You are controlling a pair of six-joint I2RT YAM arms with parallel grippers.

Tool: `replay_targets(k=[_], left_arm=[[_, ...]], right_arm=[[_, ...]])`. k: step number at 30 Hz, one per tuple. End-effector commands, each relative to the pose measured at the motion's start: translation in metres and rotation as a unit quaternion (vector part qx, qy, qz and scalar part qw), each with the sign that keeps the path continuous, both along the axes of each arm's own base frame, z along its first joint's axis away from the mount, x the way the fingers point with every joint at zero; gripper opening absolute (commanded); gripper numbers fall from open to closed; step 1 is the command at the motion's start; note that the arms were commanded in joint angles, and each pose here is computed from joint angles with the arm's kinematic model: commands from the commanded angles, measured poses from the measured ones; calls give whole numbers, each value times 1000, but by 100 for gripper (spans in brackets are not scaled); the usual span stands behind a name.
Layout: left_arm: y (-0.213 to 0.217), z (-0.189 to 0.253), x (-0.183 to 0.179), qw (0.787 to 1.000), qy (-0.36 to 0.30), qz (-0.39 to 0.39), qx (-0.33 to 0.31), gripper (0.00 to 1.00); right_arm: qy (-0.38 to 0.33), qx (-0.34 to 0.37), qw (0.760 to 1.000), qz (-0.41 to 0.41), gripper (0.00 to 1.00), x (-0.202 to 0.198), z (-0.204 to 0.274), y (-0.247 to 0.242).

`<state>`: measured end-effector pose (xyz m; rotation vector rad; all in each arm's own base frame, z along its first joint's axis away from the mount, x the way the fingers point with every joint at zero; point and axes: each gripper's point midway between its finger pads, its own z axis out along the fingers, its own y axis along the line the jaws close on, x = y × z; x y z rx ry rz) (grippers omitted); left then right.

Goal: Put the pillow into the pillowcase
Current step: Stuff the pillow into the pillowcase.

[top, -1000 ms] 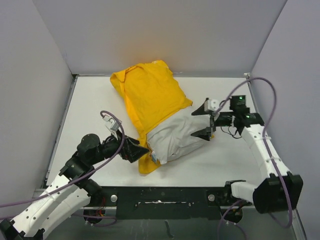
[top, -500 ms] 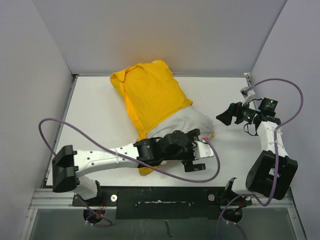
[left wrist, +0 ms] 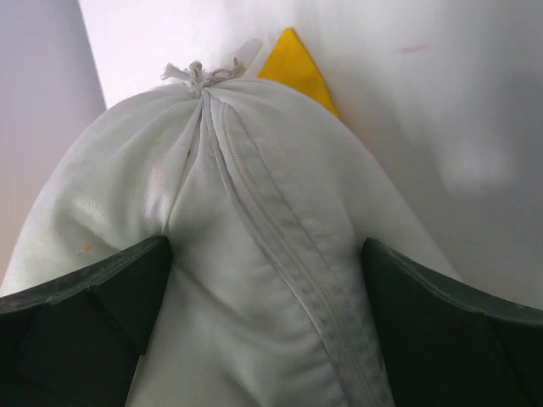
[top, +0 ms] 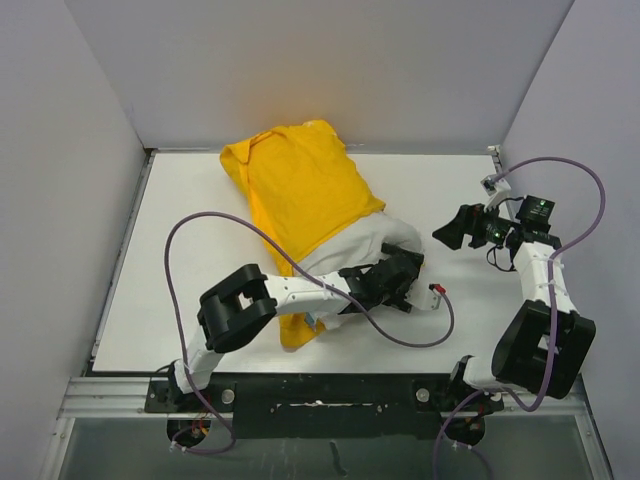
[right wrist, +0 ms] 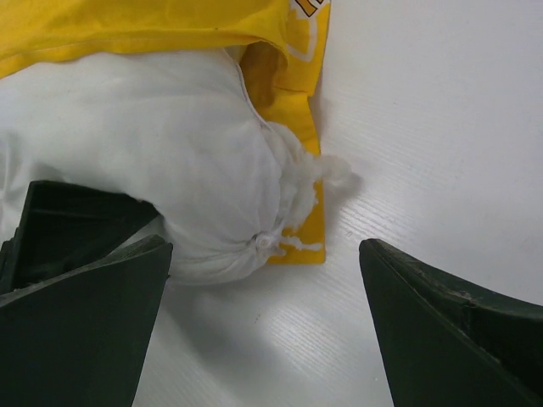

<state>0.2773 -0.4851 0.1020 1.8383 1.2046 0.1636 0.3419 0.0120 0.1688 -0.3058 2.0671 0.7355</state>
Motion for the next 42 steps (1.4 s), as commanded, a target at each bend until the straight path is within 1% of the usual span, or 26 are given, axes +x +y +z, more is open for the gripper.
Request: replay_targets(k=[1, 2, 3, 4, 5, 6, 8, 10, 12, 16, 19, 23, 28, 32, 37, 40, 42], left_arm=[[14, 43, 56, 991, -90, 94, -38, 91], [18, 50, 58, 990, -81, 103, -52, 82], [23, 58, 59, 989, -71, 109, -65, 59], [28, 67, 61, 987, -67, 119, -83, 18], [34, 89, 66, 981, -76, 132, -118, 0], [37, 95, 66, 980, -72, 133, -130, 0], [48, 131, 64, 972, -54, 133, -185, 0], [54, 159, 56, 964, -20, 120, -236, 0], [65, 187, 51, 955, -10, 112, -274, 0], [86, 229, 41, 941, -9, 97, -325, 0], [97, 247, 33, 932, 2, 86, -351, 0], [110, 262, 28, 924, 13, 78, -374, 0], [121, 268, 24, 917, 36, 70, -392, 0], [126, 273, 21, 912, 47, 67, -401, 0], [133, 279, 17, 905, 60, 66, -415, 0], [139, 280, 17, 902, 66, 69, -422, 0], [142, 279, 17, 899, 73, 71, -425, 0]], right_arm=[[-25, -5, 1000, 2, 99, 7, 14, -2], [-24, -5, 1000, 4, 99, 7, 13, -1], [-23, -5, 1000, 7, 99, 7, 12, 1], [-21, -4, 1000, 11, 99, 7, 10, 3], [-18, -3, 1000, 14, 99, 7, 9, 4], [-16, -3, 1000, 17, 99, 7, 7, 7], [-12, -2, 1000, 27, 99, 7, 3, 13], [-9, 3, 999, 37, 99, 7, -1, 20], [0, 16, 999, 45, 99, 7, -7, 27], [18, 59, 997, 52, 98, 11, -25, 40], [51, 87, 992, 77, 98, 11, -45, 65], [56, 52, 992, 98, 98, 28, -60, 90], [30, 79, 987, 135, 98, 50, -46, 118], [8, 65, 988, 143, 98, 75, -46, 133], [-2, 46, 987, 155, 98, 108, -59, 147], [4, 50, 981, 189, 98, 112, -70, 165], [12, 71, 974, 216, 98, 109, -70, 180]])
